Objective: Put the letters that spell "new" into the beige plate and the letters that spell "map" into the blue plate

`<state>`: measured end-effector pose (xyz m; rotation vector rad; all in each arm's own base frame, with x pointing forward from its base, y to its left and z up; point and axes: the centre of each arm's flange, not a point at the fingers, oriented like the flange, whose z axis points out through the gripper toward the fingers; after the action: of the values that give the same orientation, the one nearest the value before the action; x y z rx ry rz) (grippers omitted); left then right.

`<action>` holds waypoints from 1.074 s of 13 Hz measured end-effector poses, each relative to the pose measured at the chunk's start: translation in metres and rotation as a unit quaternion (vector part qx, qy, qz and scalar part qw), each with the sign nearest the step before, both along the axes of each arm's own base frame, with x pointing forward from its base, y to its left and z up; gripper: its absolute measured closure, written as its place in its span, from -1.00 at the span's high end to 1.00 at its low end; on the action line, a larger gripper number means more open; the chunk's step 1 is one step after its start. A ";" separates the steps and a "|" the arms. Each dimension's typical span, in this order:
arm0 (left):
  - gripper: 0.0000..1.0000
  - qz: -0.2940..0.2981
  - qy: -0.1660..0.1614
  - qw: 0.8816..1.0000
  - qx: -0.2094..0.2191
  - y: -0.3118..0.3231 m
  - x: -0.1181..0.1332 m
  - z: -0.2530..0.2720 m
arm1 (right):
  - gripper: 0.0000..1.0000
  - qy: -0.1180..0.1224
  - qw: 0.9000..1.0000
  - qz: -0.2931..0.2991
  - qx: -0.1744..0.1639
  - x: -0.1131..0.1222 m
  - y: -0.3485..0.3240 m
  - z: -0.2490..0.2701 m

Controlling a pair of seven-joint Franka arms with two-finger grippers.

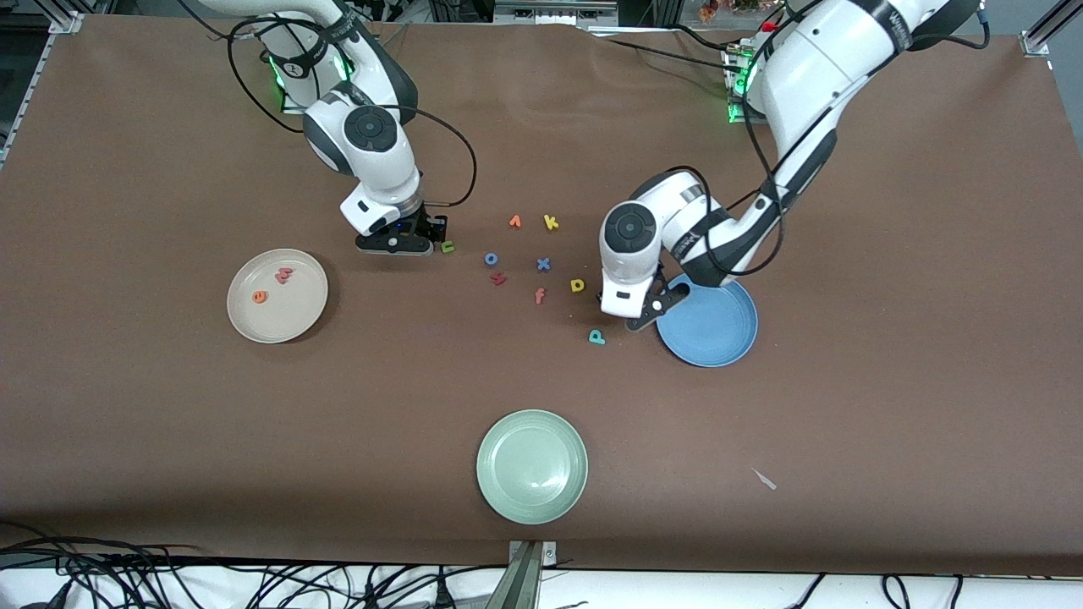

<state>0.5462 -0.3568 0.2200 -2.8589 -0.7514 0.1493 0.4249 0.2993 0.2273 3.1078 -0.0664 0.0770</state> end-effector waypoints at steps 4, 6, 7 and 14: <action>-0.45 -0.125 0.049 0.991 0.003 0.055 0.025 0.025 | 0.36 -0.005 1.000 0.009 -0.005 -0.019 0.020 -0.023; -0.45 -0.184 0.075 0.980 -0.010 0.079 0.030 0.016 | 0.36 -0.016 1.000 0.012 -0.015 -0.026 0.024 -0.035; -0.45 -0.208 0.086 0.974 -0.017 0.088 0.032 0.010 | 0.36 -0.018 1.000 0.012 -0.018 -0.029 0.025 -0.040; 0.89 -0.216 0.075 0.971 -0.075 0.081 0.042 0.028 | 0.36 -0.019 1.000 0.022 -0.002 -0.034 0.033 -0.050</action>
<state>0.5883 -0.2759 0.2485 -3.0270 -0.0831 0.3667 0.3911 0.3322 0.1777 3.1048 0.0006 0.1378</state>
